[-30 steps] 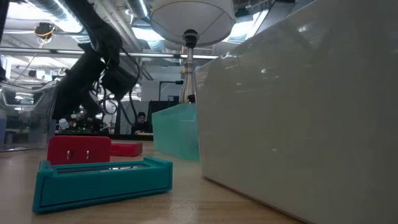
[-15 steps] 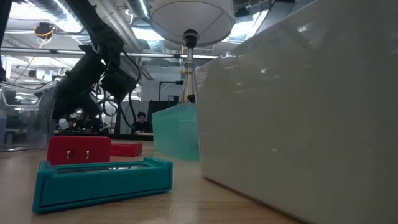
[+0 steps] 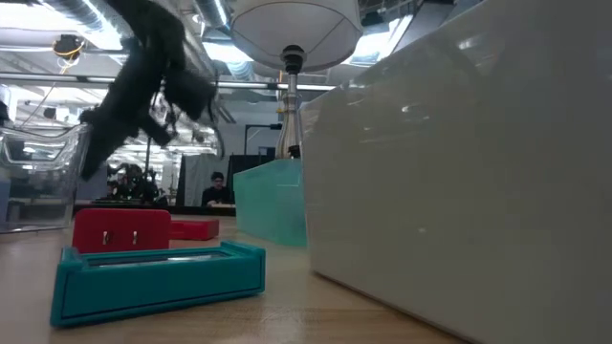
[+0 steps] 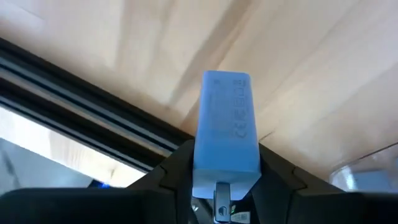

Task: Pick & Place Office items
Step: Put the blue charger adapter into the transparent bin

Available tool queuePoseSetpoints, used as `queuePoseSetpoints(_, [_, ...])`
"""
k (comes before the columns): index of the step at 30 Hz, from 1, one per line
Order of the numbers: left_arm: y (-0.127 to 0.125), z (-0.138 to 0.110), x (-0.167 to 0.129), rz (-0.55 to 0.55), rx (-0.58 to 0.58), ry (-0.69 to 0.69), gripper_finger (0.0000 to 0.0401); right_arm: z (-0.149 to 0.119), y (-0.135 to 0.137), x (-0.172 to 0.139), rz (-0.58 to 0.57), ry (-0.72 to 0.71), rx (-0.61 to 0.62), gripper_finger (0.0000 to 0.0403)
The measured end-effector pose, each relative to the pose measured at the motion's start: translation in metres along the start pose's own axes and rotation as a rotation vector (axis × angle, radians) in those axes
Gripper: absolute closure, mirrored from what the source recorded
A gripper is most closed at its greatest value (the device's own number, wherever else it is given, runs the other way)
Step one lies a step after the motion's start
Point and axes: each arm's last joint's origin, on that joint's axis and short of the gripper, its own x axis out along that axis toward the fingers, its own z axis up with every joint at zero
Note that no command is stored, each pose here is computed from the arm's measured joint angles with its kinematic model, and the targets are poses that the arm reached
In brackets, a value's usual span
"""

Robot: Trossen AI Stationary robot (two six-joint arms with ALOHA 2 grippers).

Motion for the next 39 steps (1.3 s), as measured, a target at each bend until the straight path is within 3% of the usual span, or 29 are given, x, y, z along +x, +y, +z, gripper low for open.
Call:
queuePoseSetpoints(5, [-0.008, -0.023, -0.034, -0.068, -0.096, -0.204, 0.0284, 0.0, 0.0, 0.0, 0.0, -0.001, 0.0, 0.0112])
queuePoseSetpoints(9, [-0.028, -0.041, -0.051, -0.154, -0.143, -0.343, 0.0284, 0.0, 0.0, 0.0, 0.0, -0.001, 0.0, 0.0112])
queuePoseSetpoints(15, [-0.065, -0.063, -0.07, -0.262, -0.12, -0.55, 0.0284, 0.0, 0.0, 0.0, 0.0, 0.0, 0.0, 0.0112])
queuePoseSetpoints(23, [-0.119, -0.081, -0.094, -0.532, -0.01, -0.81, 0.0284, 0.0, 0.0, 0.0, 0.0, -0.001, 0.0, 0.0112])
queuePoseSetpoints(27, [-0.141, -0.091, -0.097, -0.628, 0.001, -0.817, 0.0284, 0.0, 0.0, 0.0, 0.0, 0.0, 0.0, 0.0112])
queuePoseSetpoints(34, [-0.161, -0.109, -0.096, -0.806, -0.177, -0.675, 0.0284, 0.0, 0.0, 0.0, 0.0, 0.0, 0.0, 0.0111])
queuePoseSetpoints(39, [-0.164, -0.124, -0.087, -0.806, -0.266, -0.478, 0.0283, 0.0, 0.0, 0.0, 0.0, -0.001, 0.0, 0.0111])
